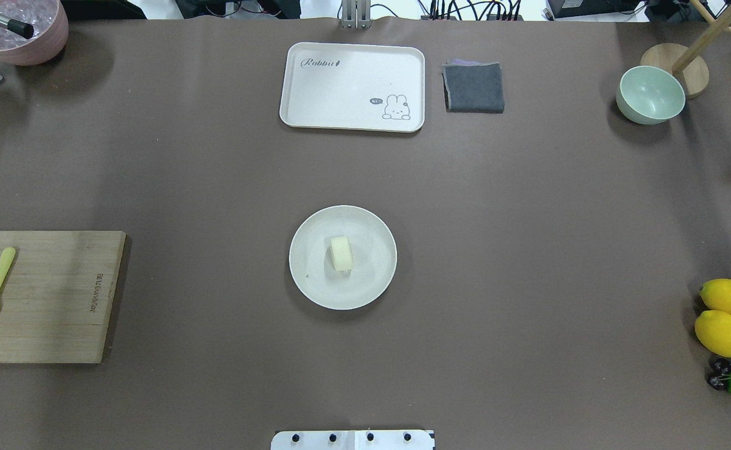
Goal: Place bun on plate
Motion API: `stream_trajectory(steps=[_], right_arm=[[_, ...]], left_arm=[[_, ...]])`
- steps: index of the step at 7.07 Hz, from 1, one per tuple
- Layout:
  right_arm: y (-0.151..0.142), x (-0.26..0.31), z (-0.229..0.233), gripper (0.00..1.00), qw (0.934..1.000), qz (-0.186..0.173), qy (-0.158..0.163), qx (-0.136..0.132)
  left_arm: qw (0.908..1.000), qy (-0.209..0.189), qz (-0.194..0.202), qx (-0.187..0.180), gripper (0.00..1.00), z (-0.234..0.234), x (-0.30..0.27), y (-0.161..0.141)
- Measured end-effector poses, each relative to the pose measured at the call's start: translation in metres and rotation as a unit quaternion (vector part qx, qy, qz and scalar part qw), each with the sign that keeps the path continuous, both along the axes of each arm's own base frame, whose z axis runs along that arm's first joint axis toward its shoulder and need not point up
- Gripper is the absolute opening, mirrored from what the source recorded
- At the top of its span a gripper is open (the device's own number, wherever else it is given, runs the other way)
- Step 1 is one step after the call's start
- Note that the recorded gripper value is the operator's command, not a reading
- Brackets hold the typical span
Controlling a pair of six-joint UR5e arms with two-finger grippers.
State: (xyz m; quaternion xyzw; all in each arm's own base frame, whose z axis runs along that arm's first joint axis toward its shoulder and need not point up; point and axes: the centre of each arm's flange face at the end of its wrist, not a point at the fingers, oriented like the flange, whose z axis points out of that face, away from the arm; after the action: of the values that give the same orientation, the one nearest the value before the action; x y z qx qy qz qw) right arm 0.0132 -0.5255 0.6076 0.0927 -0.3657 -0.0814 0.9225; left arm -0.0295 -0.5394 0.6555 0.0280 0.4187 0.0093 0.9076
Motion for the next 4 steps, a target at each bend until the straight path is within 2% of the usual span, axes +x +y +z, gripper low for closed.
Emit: stream_trajectory(steps=[4], right_arm=[[0.007,0.0,0.018,1.0,0.9997,-0.002,-0.008,-0.022]], left_arm=[[0.9997,0.015,0.004,0.016,0.98,-0.019,0.003,-0.001]])
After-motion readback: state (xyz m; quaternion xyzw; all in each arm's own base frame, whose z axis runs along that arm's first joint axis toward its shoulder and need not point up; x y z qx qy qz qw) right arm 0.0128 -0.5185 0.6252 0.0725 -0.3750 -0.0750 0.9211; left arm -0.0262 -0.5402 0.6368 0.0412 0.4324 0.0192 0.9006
